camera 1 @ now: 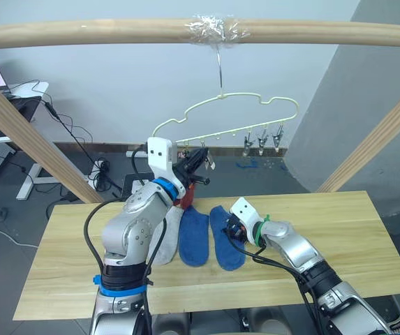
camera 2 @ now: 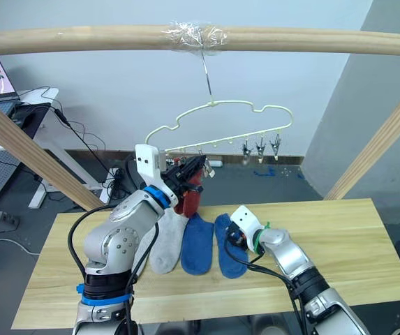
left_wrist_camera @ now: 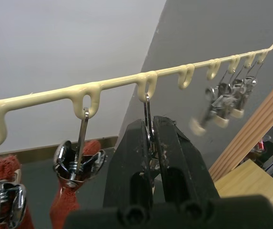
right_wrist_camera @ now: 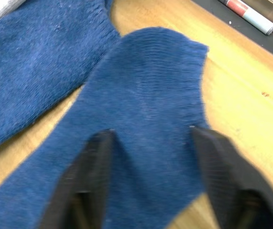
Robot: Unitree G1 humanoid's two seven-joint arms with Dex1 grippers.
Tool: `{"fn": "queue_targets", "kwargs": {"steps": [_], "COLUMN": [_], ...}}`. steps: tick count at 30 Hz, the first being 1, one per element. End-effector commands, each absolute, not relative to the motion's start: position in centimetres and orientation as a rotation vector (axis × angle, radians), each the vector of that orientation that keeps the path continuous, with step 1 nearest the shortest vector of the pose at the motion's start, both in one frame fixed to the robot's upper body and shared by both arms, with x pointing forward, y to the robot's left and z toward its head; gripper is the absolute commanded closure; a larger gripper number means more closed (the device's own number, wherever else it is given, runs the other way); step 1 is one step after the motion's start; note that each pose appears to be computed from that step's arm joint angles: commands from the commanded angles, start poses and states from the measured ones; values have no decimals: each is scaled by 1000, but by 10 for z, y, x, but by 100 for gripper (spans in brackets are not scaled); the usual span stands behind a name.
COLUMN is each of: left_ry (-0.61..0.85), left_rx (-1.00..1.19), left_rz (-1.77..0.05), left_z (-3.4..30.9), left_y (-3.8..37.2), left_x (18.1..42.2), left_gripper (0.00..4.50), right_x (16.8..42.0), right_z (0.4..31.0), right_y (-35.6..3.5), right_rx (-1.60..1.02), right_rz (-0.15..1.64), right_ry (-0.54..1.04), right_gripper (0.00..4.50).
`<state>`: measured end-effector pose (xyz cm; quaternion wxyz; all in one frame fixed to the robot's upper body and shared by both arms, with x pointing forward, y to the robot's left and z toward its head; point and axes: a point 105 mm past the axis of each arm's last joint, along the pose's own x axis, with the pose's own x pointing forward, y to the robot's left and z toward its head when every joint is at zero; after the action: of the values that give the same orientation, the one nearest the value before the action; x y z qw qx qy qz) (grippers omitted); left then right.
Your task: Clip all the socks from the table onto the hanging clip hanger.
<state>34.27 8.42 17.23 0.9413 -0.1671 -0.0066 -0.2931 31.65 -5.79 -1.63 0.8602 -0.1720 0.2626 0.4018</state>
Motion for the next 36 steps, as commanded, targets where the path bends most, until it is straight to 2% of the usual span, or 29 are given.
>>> {"fn": "queue_targets", "kwargs": {"steps": [1, 4, 8, 14, 20, 27, 36], "left_ry": [-49, -46, -41, -40, -38, -36, -35], "left_rx": [-328, -332, -333, -333, -336, -336, -341], "left_rz": [-609, -611, -615, -619, -623, -619, -621], "left_z": [180, 180, 178, 177, 176, 174, 175], "left_y": [83, 82, 82, 81, 78, 78, 76], "left_x": [341, 340, 338, 336, 335, 334, 336], "left_gripper": [450, 450, 450, 450, 450, 450, 450], "right_x": [305, 302, 300, 309, 314, 310, 297], "right_z": [-28, -28, -24, 8, 8, 27, 8], "right_y": [-63, -66, -69, -66, -89, -79, -61], "right_rx": [-388, -404, -429, -386, -497, -294, -286], "right_rz": [873, 880, 882, 872, 845, 831, 830], "right_ry": [581, 569, 521, 427, 444, 453, 556], "right_gripper": [350, 448, 448, 448, 258, 7, 3]}}
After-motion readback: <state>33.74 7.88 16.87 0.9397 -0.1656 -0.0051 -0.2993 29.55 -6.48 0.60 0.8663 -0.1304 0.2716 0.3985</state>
